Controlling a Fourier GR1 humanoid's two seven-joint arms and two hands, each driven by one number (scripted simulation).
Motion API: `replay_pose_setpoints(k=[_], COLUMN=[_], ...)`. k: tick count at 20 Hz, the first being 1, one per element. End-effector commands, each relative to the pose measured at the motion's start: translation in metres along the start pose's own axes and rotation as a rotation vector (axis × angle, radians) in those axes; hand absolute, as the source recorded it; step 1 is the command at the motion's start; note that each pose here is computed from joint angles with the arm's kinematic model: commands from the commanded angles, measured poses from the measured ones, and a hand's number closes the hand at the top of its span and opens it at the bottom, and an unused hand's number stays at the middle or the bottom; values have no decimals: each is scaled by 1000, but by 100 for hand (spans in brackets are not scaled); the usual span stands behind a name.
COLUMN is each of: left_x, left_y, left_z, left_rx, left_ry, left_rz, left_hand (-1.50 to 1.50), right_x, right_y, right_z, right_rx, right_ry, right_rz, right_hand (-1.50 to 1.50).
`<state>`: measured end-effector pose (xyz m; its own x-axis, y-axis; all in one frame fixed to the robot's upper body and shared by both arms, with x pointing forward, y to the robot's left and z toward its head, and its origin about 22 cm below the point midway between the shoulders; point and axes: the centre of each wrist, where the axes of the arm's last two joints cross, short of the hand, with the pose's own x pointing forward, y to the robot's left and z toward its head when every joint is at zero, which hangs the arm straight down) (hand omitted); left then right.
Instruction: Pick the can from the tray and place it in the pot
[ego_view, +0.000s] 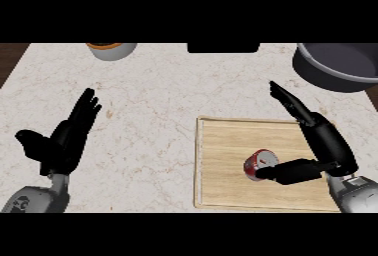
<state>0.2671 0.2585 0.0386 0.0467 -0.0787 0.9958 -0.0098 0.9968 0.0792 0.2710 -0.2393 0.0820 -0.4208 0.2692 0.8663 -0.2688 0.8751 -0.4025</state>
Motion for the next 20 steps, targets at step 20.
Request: replay_pose_setpoints(k=[20], left_x=[33], left_y=[-26], left_z=[14], left_rx=[-28], left_ry=[49], left_rz=[73], left_hand=[0], right_x=[176], right_y=[-75], right_z=[43], right_rx=[368], right_ry=[307], right_rz=[640], right_hand=[-150])
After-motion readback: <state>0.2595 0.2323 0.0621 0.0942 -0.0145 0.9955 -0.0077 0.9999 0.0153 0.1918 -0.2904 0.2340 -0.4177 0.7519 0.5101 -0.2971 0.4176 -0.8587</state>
